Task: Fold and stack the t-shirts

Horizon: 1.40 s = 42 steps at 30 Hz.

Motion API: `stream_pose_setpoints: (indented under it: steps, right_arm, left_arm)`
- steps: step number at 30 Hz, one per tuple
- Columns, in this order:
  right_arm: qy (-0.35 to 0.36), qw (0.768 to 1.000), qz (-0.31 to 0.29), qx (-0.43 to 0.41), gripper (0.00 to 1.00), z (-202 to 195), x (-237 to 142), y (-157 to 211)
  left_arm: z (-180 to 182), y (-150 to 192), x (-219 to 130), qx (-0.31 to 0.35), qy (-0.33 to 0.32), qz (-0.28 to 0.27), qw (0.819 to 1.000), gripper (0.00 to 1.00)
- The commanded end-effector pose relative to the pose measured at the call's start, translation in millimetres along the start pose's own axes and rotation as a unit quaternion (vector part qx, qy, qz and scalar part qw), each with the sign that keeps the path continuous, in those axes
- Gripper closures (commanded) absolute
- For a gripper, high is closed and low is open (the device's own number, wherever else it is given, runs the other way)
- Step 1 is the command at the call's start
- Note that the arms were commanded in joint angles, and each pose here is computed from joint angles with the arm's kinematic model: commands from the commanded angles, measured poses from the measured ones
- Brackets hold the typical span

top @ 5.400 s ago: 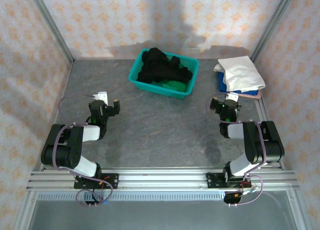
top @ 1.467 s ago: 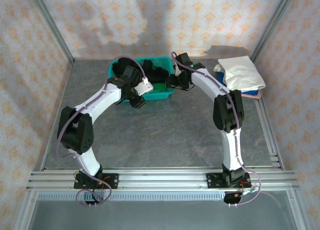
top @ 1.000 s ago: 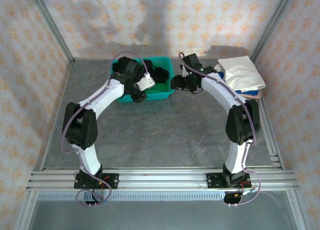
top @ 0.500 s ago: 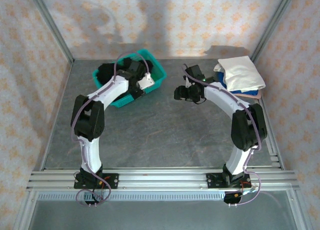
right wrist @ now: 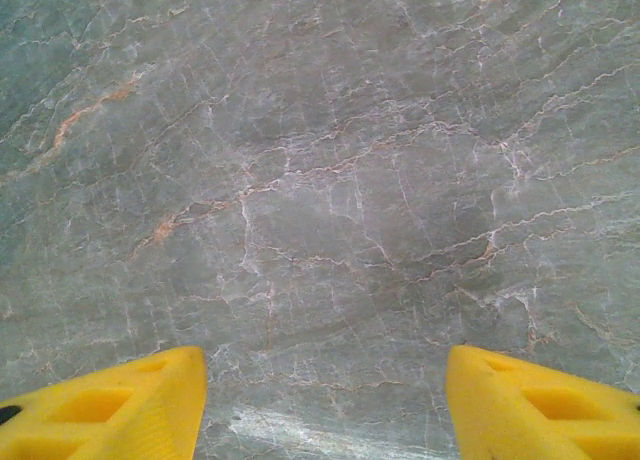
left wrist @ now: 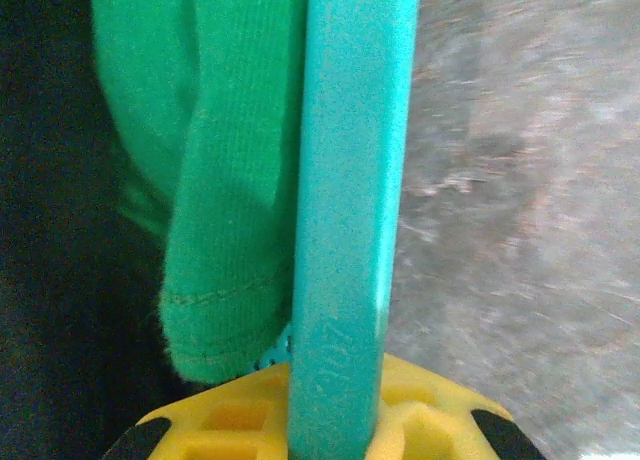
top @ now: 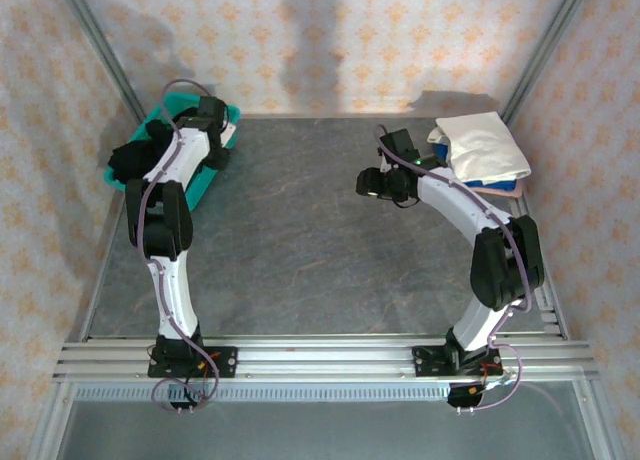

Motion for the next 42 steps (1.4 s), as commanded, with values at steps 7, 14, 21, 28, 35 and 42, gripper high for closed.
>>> stream_pose_setpoints:
  steps: [7, 14, 21, 28, 35, 42]
  right_arm:
    - [0.012, 1.0, -0.025, 0.012, 0.36, -4.4, -5.6, -6.1]
    - [0.009, 0.999, -0.034, 0.013, 0.37, -3.2, -6.4, -8.9]
    - [-0.007, 0.998, -0.065, -0.005, 0.33, -1.5, -27.7, -9.3]
    - [-0.026, 0.992, -0.126, -0.008, 0.11, -3.7, -55.3, -9.2]
    - [-0.083, 0.976, -0.2, 0.015, 0.01, -7.1, -72.7, -4.4]
    - [-0.097, 0.973, -0.211, 0.011, 0.0, -13.1, -72.0, 5.1]
  left_arm:
    - [25.9, 6.0, 11.9, -0.067, -0.061, 0.046, 0.995, 1.0]
    - [37.1, 0.9, 8.4, -0.123, -0.041, 0.03, 0.991, 0.88]
    - [40.2, -8.3, -25.0, -0.164, -0.005, -0.024, 0.986, 0.45]
    - [51.1, -1.2, -86.4, -0.19, -0.016, -0.083, 0.978, 0.0]
    - [55.3, 9.4, -91.3, -0.225, -0.047, -0.11, 0.967, 0.0]
    - [87.3, 27.4, -27.5, -0.344, -0.008, -0.056, 0.937, 0.11]
Point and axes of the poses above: each hand's point on the last joint's axis, 136 mm out from that joint toward the fingers, its own x axis out along the fingers, its own z axis along the line the jaws close on, y = z × x, the point moved 7 cm from there along -x, back along the fingers, and after that the axes turned 13 degrees about x, right-handed, at the moved point
